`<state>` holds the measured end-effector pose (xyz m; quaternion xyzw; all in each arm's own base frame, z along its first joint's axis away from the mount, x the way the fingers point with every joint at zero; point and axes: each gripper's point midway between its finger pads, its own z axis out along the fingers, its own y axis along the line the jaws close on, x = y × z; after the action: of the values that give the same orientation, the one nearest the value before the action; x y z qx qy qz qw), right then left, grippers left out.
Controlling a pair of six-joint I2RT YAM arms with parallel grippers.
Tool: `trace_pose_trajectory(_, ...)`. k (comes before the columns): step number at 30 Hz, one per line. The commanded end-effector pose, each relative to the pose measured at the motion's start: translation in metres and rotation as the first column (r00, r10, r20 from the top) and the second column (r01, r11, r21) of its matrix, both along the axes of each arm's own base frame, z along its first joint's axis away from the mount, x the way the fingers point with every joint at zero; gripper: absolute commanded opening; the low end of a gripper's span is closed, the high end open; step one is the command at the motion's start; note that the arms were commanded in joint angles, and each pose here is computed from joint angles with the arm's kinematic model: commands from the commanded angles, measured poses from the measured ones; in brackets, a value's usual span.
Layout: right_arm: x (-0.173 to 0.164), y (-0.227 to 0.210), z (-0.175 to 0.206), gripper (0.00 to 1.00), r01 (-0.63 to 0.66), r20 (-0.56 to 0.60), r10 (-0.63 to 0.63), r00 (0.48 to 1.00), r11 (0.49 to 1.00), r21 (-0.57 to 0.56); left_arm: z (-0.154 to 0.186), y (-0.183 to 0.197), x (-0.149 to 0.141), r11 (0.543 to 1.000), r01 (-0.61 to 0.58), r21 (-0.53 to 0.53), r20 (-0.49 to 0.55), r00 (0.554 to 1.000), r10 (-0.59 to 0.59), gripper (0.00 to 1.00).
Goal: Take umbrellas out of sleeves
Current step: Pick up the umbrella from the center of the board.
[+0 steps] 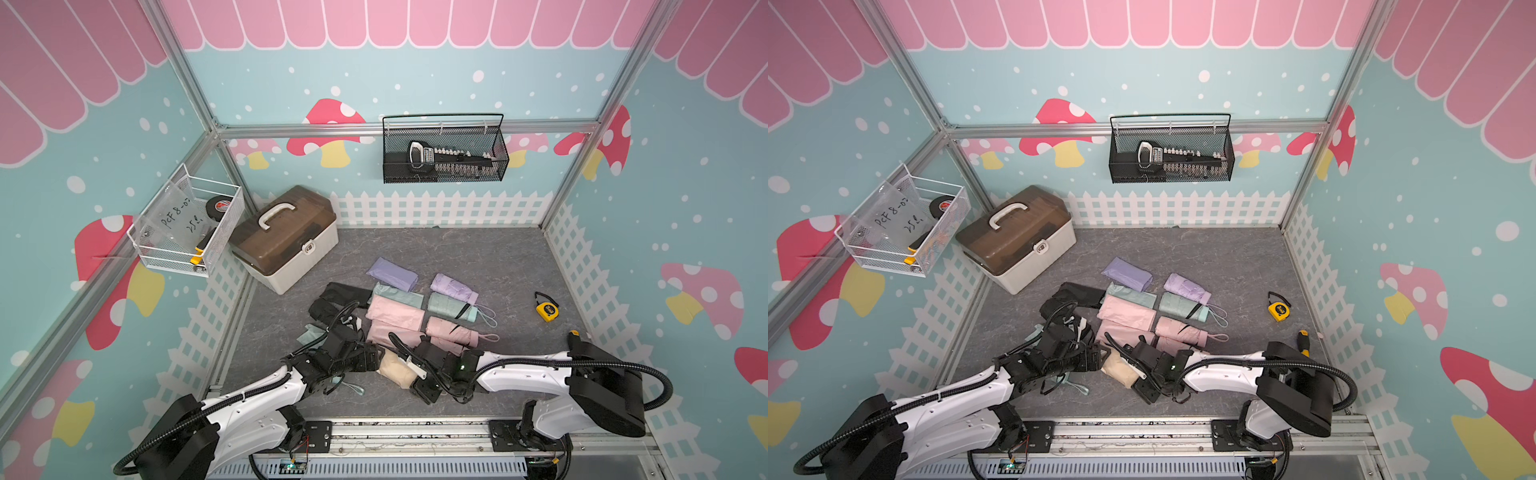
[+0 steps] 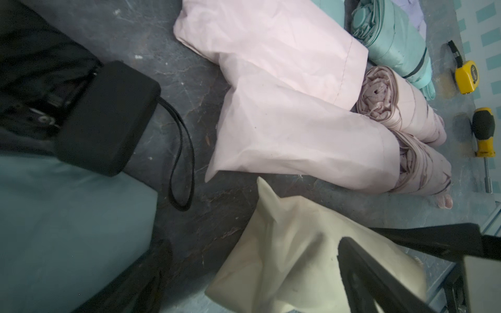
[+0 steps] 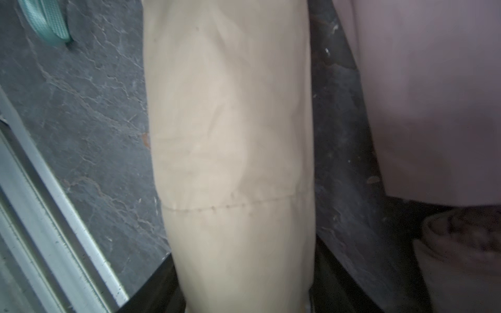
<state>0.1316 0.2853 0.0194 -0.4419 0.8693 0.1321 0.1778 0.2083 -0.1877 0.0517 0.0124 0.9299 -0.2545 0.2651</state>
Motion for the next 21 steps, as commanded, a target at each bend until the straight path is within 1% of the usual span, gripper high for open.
trace_pose_trajectory(1,-0.006,-0.026,-0.023,0.54,0.018,0.003,-0.018,1.0,0.986,-0.166,0.005,0.001,0.004,1.0,-0.005,-0.002,0.018,1.0,0.005,0.95)
trace_pose_trajectory(4,-0.009,-0.025,-0.025,0.51,0.011,0.008,-0.01,1.0,0.985,-0.174,0.005,0.003,0.004,1.0,-0.012,0.001,0.024,1.0,0.012,0.95)
trace_pose_trajectory(5,-0.01,-0.025,-0.026,0.48,0.009,0.005,-0.008,1.0,0.984,-0.176,0.005,0.003,0.004,1.0,-0.013,0.0,0.026,1.0,0.013,0.96)
trace_pose_trajectory(9,-0.012,-0.026,-0.024,0.45,0.014,0.001,-0.015,1.0,0.986,-0.167,0.006,0.003,0.005,1.0,-0.014,0.006,0.027,1.0,0.014,0.96)
trace_pose_trajectory(13,-0.02,-0.022,-0.015,0.45,-0.014,-0.03,0.011,1.0,0.993,-0.118,0.01,0.005,0.009,1.0,-0.016,0.016,0.036,0.999,0.016,0.96)
trace_pose_trajectory(16,-0.03,-0.018,-0.008,0.45,-0.05,-0.077,0.043,0.996,0.995,-0.09,0.012,0.009,0.012,0.999,-0.02,0.035,0.039,0.999,0.019,0.96)
trace_pose_trajectory(18,-0.036,-0.014,-0.002,0.41,-0.063,-0.105,0.057,0.993,0.996,-0.059,0.011,0.013,0.015,0.999,-0.023,0.049,0.033,0.999,0.022,0.96)
trace_pose_trajectory(21,-0.038,-0.011,0.005,0.38,-0.064,-0.111,0.06,0.992,0.998,-0.03,0.01,0.012,0.017,0.999,-0.023,0.042,0.02,1.0,0.023,0.96)
